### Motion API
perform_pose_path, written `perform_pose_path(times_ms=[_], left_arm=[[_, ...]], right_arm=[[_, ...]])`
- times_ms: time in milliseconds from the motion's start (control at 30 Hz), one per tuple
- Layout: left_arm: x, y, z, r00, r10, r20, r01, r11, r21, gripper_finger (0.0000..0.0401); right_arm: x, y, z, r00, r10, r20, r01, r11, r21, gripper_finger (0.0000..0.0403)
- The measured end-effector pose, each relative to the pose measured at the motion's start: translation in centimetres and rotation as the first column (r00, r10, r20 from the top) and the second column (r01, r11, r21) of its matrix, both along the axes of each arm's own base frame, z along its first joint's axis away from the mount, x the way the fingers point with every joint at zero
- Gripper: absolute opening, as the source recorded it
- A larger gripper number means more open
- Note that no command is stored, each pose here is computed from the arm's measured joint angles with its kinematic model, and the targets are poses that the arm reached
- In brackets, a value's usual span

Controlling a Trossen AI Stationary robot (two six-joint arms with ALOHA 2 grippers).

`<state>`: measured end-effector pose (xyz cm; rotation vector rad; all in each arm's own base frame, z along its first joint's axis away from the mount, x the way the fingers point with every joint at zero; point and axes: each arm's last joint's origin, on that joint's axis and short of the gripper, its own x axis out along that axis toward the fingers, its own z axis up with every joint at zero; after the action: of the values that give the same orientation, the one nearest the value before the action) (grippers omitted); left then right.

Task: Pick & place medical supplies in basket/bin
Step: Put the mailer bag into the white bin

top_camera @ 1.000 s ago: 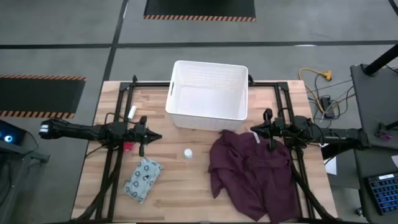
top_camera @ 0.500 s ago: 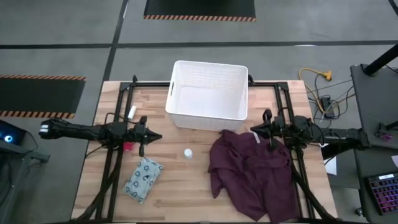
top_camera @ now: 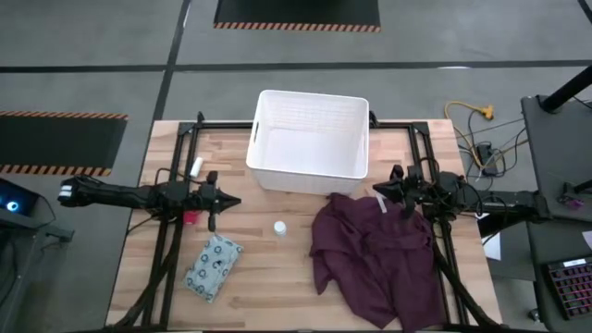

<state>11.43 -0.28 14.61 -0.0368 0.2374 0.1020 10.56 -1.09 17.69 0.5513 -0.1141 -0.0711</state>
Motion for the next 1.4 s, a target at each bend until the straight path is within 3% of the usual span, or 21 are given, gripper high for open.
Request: perform_pose_path(times_ms=[67,200,367,467,633,767,833,967,1100,1267,1400], left_arm=[[0.0,0.0,0.0,1.0,0.01,0.004,-0.01,1.0,-0.025,0.0],[0.1,0.0,0.9,0.995,0.048,0.085,-0.03,0.98,-0.195,0.0],[0.3,0.0,2.6,0.963,0.056,0.262,0.006,0.973,-0.229,0.0],[0.3,0.0,3.2,0.944,0.08,0.32,0.021,0.954,-0.3,0.0008],[0.3,-0.1,5.5,0.922,0.11,0.372,0.071,0.895,-0.441,0.0075],[0.5,-0.1,9.4,0.887,0.145,0.438,0.138,0.823,-0.552,0.0145],[0.9,-0.2,11.2,0.884,0.134,0.447,0.161,0.812,-0.562,0.0168],[2.5,-0.5,13.8,0.946,0.068,0.318,0.136,0.806,-0.576,0.0185],[4.1,-0.9,15.5,0.998,0.048,0.037,-0.012,0.751,-0.66,0.0186],[5.8,-2.0,17.4,0.967,0.02,-0.254,-0.191,0.717,-0.671,0.0186],[7.4,-3.1,19.5,0.917,0.001,-0.398,-0.284,0.702,-0.654,0.0187]], right_arm=[[0.0,-0.1,0.0,1.0,-0.027,0.003,0.027,0.999,0.048,0.0009],[0.0,-0.3,0.0,0.996,-0.09,0.003,0.089,0.992,0.088,0.0009],[0.0,-0.5,-0.1,0.987,-0.16,-0.004,0.159,0.984,0.079,0.0009],[-0.1,-0.6,-0.2,0.983,-0.185,-0.015,0.185,0.98,0.078,0.0009],[0.0,-0.6,-0.3,0.982,-0.186,-0.022,0.188,0.979,0.078,0.0009],[0.0,-0.6,-0.3,0.982,-0.186,-0.021,0.187,0.979,0.078,0.0009],[0.0,-0.6,-0.3,0.983,-0.185,-0.021,0.186,0.979,0.078,0.0009],[0.0,-0.5,-0.3,0.983,-0.184,-0.021,0.185,0.98,0.078,0.0009],[0.0,-0.5,-0.3,0.983,-0.183,-0.021,0.184,0.98,0.078,0.0009],[0.0,-0.5,-0.3,0.983,-0.183,-0.021,0.184,0.98,0.074,0.0009],[0.0,-0.5,-0.3,0.983,-0.183,-0.021,0.184,0.98,0.074,0.0009]])
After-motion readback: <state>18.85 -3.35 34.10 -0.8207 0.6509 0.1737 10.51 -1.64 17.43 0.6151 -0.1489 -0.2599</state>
